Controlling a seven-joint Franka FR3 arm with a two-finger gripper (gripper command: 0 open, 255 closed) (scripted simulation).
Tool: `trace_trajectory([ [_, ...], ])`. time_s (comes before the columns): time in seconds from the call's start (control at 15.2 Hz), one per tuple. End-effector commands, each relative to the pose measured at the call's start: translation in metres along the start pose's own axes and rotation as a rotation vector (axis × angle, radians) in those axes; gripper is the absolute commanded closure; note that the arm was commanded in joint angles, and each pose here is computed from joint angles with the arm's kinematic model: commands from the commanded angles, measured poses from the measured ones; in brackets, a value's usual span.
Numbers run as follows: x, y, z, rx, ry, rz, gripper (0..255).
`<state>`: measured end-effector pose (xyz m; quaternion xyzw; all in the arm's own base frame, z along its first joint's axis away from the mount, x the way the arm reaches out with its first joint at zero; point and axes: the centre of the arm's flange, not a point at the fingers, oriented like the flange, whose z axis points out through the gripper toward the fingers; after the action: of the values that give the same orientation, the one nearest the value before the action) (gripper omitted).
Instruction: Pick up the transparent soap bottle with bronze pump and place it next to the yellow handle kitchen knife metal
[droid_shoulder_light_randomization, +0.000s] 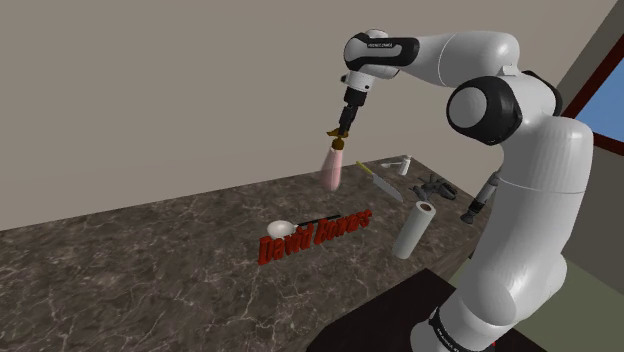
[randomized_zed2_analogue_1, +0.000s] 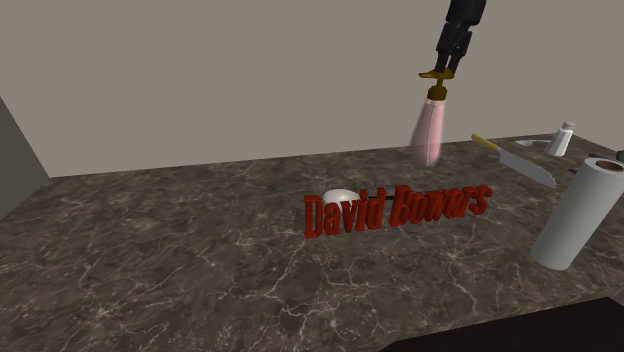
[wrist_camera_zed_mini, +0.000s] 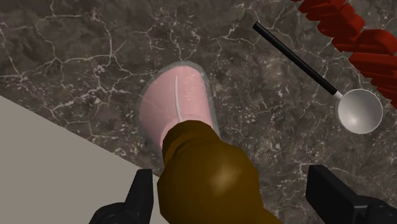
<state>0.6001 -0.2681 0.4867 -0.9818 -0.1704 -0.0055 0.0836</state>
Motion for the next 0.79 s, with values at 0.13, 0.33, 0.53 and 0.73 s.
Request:
trace_trajectory([
  [0.13,0.0,0.0,-0.026,0.0,0.0,0.0,0],
  [0.33,0.0,0.0,-0.05,0.0,0.0,0.0,0],
  [0.53,0.0,0.0,-0.05,0.0,0.0,0.0,0],
  [0.73,0.0,0.0,-0.05,0.0,0.0,0.0,0],
])
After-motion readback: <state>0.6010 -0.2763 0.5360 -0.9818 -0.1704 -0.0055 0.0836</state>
